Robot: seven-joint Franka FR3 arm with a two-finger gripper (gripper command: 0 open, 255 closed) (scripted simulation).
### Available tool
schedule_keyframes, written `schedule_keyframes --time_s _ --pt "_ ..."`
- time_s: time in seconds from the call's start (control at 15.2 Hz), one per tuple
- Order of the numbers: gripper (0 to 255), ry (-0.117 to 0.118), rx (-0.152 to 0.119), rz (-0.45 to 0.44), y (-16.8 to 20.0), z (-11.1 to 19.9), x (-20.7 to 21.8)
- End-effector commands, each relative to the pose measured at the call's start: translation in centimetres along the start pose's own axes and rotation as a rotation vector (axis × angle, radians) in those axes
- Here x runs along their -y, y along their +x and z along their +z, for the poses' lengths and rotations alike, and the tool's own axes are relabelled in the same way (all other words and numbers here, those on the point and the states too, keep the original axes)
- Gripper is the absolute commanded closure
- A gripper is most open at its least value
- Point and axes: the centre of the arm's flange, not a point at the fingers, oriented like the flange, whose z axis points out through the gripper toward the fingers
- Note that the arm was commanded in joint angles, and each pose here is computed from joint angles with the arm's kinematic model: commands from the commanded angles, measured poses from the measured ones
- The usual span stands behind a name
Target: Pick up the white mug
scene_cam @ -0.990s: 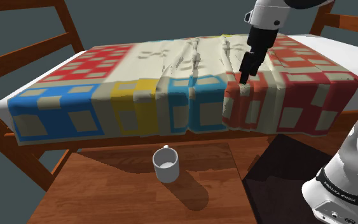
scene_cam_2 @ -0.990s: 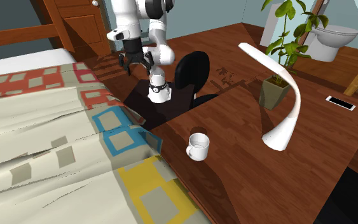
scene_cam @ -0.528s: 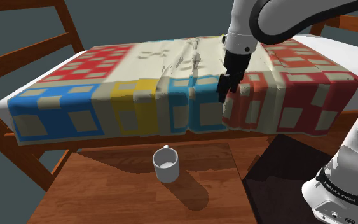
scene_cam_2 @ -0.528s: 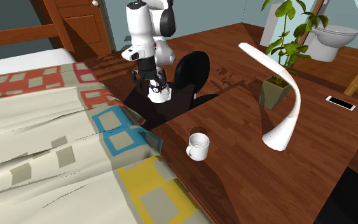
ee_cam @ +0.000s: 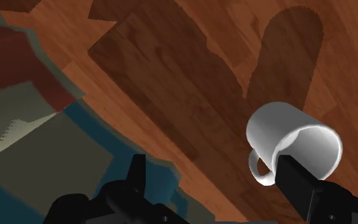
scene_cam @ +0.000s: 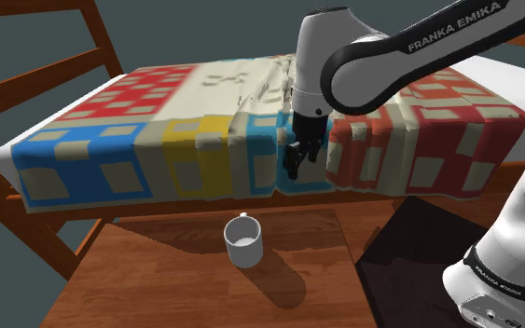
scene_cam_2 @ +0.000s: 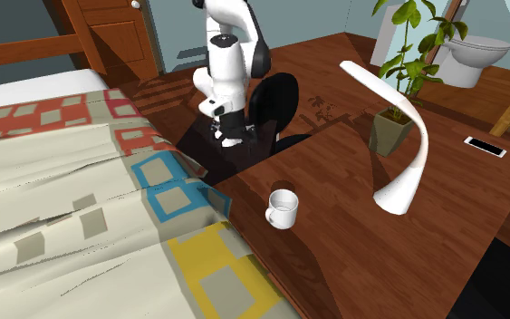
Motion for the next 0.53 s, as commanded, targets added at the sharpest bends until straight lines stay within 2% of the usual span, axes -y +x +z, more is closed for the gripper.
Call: schedule_keyframes --time_s 0.0,0.46 --pt "0 -0.003 0.002 -0.001 0.9 2.2 1.6" --pt "0 -0.015 0.011 -0.007 4.4 8.6 7.6"
